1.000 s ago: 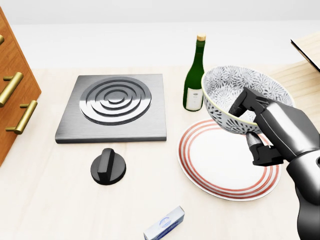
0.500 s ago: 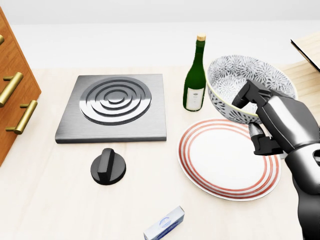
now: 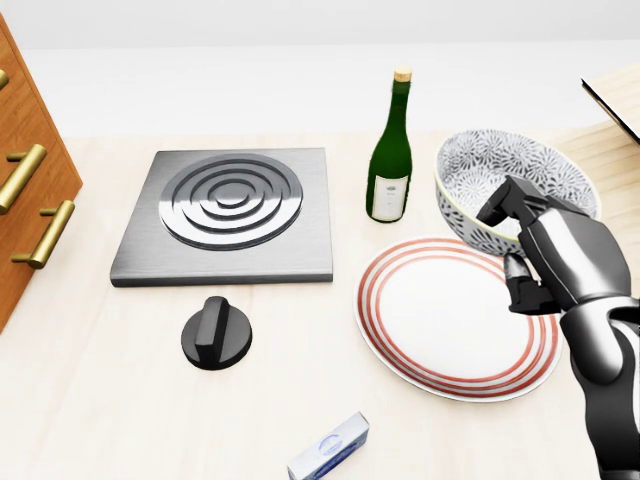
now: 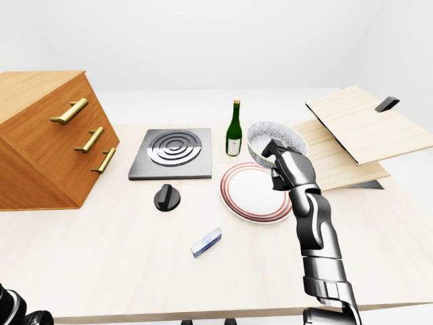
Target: Pick up the akita bowl and put it on the plate.
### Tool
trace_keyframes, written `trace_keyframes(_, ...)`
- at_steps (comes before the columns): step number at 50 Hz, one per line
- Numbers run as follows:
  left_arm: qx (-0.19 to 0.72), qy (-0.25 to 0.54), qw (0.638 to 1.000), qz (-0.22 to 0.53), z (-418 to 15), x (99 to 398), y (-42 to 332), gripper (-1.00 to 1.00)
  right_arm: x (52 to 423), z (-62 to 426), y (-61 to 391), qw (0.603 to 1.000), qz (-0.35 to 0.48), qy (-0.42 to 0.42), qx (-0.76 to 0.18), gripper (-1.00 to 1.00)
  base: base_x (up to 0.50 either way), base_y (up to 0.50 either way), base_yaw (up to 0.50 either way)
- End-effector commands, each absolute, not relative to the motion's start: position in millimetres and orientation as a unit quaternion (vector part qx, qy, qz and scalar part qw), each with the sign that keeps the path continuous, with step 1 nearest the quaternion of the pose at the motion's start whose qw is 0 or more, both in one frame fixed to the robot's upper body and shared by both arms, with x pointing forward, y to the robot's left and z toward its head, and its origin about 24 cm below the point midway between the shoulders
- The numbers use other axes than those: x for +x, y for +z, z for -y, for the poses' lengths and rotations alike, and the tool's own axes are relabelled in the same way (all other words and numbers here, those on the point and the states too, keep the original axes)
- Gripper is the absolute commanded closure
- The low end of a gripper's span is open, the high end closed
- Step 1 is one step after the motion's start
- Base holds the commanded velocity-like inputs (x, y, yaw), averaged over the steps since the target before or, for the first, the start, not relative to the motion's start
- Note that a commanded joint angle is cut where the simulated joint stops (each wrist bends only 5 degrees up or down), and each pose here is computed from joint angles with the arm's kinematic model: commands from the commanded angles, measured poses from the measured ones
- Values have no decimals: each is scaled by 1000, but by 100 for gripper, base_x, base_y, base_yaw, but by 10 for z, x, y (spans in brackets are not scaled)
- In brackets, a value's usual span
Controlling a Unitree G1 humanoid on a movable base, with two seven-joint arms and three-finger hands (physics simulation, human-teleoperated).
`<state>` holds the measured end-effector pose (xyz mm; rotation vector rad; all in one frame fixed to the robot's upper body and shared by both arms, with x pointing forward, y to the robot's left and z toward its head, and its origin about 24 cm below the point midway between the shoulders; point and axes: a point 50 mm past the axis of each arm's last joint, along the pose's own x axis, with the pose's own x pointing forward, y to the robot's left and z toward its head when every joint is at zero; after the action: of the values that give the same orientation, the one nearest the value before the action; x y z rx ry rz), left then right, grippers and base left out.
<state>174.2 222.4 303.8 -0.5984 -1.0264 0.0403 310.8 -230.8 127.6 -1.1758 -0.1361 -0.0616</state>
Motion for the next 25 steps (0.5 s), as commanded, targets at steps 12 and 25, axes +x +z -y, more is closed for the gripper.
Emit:
trace_keyframes(12,-287,13,828,482,-2225,1744,3047,-100,3139,2396,1002,813,35,-63,-577,99,0,0,0)
trace_keyframes(25,-285,15,830,478,-2218,1758,3035,-100,3049,2365,878,810,28,-60,-583,99,0,0,0)
